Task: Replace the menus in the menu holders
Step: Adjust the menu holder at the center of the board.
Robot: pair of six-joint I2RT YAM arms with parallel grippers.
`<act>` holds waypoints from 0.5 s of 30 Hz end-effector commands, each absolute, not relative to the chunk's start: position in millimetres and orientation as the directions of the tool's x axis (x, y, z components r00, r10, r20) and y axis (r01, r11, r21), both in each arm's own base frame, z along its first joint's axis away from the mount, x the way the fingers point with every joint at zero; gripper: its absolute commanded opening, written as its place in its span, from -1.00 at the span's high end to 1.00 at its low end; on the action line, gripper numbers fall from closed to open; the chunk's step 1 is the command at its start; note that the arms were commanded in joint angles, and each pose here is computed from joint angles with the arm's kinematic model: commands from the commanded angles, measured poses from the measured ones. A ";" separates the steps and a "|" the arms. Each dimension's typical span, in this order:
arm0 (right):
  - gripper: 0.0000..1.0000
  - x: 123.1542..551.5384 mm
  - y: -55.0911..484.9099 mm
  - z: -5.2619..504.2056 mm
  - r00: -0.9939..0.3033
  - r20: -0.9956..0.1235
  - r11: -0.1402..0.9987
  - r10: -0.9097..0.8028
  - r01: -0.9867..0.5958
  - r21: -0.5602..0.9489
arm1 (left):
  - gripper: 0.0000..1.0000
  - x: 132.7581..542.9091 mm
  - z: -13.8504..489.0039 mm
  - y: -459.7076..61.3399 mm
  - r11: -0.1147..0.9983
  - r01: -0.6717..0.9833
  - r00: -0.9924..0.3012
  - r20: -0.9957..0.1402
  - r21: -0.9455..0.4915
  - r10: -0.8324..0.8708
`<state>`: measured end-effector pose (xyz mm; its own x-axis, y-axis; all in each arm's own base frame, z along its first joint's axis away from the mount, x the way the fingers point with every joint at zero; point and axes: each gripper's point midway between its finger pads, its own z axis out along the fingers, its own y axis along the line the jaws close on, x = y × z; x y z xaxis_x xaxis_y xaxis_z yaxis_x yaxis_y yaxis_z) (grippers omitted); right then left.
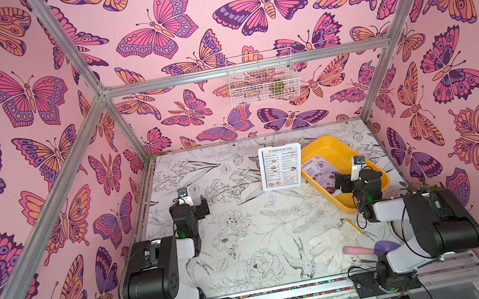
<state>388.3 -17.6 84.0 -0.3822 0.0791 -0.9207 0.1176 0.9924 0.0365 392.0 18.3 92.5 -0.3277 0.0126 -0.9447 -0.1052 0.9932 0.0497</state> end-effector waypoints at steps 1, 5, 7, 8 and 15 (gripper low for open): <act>-0.98 394.0 -17.6 95.6 -0.358 -0.931 0.993 0.066 0.117 0.025 | -0.98 392.5 89.5 15.8 0.995 -0.084 -0.338 -0.941 0.050 0.018; -0.98 393.8 -17.7 94.4 -0.362 -0.930 0.993 0.066 0.118 0.025 | -0.98 392.4 89.8 12.8 0.996 -0.070 -0.338 -0.941 0.054 0.027; -0.98 393.8 -17.6 94.4 -0.362 -0.930 0.993 0.066 0.117 0.025 | -0.98 392.6 90.0 12.5 0.996 -0.069 -0.338 -0.941 0.055 0.029; -0.98 393.8 -17.6 94.5 -0.362 -0.930 0.993 0.066 0.118 0.024 | -0.98 392.9 90.3 12.7 0.996 -0.069 -0.337 -0.941 0.052 0.026; -0.98 393.7 -17.6 94.1 -0.363 -0.930 0.993 0.066 0.117 0.025 | -0.98 393.1 88.5 13.3 0.998 -0.060 -0.346 -0.938 0.035 0.012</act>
<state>388.3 -17.6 84.0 -0.3822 0.0791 -0.9207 0.1176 0.9924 0.0365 392.0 14.4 90.8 -0.3341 0.0174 -0.9424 -0.0733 0.9963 0.0443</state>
